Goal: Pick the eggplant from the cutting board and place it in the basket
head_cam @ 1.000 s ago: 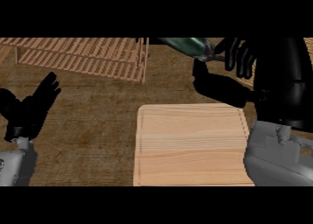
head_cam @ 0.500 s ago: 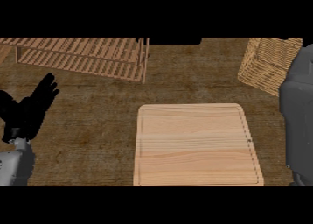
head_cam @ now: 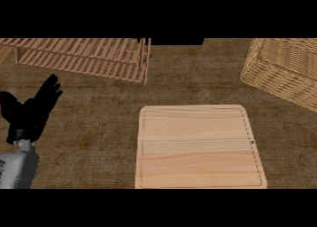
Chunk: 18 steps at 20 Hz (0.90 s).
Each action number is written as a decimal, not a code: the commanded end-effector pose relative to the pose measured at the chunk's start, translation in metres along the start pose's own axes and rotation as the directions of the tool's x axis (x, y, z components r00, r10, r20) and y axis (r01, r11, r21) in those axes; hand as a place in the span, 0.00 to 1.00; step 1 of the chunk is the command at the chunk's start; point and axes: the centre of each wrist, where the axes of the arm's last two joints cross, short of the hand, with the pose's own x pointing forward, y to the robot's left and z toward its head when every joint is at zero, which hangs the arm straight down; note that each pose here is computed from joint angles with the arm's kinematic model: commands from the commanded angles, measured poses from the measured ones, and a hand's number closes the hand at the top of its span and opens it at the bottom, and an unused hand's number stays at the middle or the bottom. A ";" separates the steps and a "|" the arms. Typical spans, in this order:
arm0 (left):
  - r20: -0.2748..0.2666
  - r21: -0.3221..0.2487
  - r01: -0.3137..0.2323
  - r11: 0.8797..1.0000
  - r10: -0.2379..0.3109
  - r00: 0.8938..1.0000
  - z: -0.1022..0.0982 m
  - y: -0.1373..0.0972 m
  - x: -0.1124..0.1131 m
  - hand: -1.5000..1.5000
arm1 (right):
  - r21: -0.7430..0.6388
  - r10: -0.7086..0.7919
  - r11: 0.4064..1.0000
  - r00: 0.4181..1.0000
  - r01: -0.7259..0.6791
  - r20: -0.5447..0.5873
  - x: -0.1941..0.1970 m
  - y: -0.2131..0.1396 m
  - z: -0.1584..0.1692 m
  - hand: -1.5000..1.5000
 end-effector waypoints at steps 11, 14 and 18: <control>0.003 -0.006 0.012 1.000 -0.012 1.000 0.012 -0.001 0.008 0.50 | -0.031 -0.010 0.999 0.999 0.009 -0.044 -0.116 0.018 -0.045 1.00; -0.004 -0.009 0.001 1.000 -0.002 1.000 0.003 0.013 0.007 0.50 | -0.208 -0.027 0.978 0.986 -0.008 -0.162 -0.130 0.012 -0.044 1.00; 0.005 -0.014 0.001 1.000 -0.001 1.000 0.004 0.010 -0.002 0.50 | -0.129 -0.060 0.991 0.982 0.037 -0.181 -0.148 0.022 -0.064 0.00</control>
